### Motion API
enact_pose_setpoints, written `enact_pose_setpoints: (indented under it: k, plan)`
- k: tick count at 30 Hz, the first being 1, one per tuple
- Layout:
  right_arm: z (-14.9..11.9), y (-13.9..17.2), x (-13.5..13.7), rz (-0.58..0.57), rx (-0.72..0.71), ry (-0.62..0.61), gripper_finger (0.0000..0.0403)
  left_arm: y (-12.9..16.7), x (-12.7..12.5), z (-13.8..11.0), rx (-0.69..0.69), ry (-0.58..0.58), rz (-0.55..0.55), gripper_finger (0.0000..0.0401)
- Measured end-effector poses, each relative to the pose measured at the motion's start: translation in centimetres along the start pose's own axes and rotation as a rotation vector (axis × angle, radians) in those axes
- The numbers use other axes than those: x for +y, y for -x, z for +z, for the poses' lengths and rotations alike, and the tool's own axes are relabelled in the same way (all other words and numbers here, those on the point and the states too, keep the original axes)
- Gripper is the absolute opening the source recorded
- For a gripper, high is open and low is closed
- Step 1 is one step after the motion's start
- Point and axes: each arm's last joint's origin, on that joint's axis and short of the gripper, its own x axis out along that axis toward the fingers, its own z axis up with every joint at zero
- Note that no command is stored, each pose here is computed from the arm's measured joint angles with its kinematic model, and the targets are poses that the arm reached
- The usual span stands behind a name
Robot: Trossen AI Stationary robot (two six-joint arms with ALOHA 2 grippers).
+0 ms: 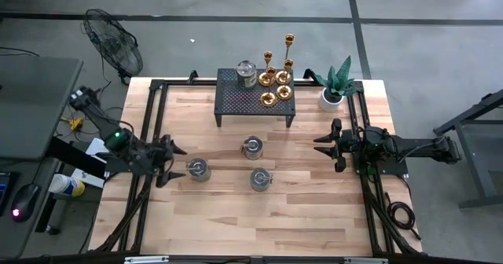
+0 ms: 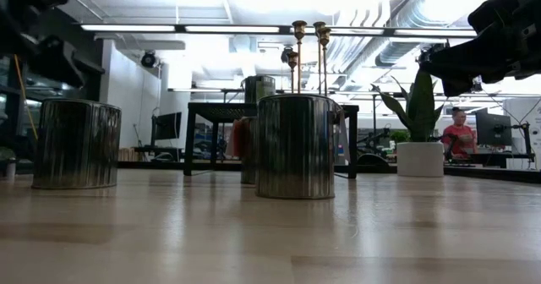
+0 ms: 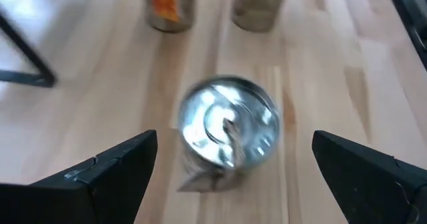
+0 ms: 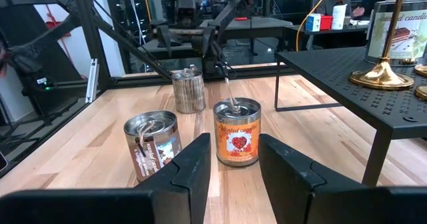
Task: Pick & Place candle stick holders
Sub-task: Put the scented candle on the shelf
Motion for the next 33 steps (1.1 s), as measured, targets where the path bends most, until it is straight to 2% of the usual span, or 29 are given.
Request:
enact_pose_setpoints:
  k: [6,10,15,21,28,33]
  plan:
    - [0.0,0.0,0.0,0.001,0.0,0.0,0.0117,-0.7,-0.6,-2.2,-0.026,-0.093,-0.08,0.039]
    - [0.0,0.0,0.0,0.001,0.0,0.0,0.0117,-1.3,-0.6,-3.6,-0.004,-0.091,-0.089,0.039]
    - [0.0,0.0,0.0,0.0,0.0,0.0,0.0117,-1.9,-0.1,-5.0,0.012,-0.018,-0.043,0.039]
    - [0.0,0.0,0.0,0.0,0.0,0.0,0.0117,-2.7,0.4,-6.2,0.011,-0.039,0.01,0.039]
    - [0.0,0.0,0.0,0.0,0.0,0.0,0.0117,-3.4,0.3,-6.5,-0.066,-0.09,0.109,0.039]
    - [0.0,0.0,0.0,0.0,0.0,0.0,0.0117,-3.8,0.0,-6.8,-0.035,-0.084,0.11,0.039]
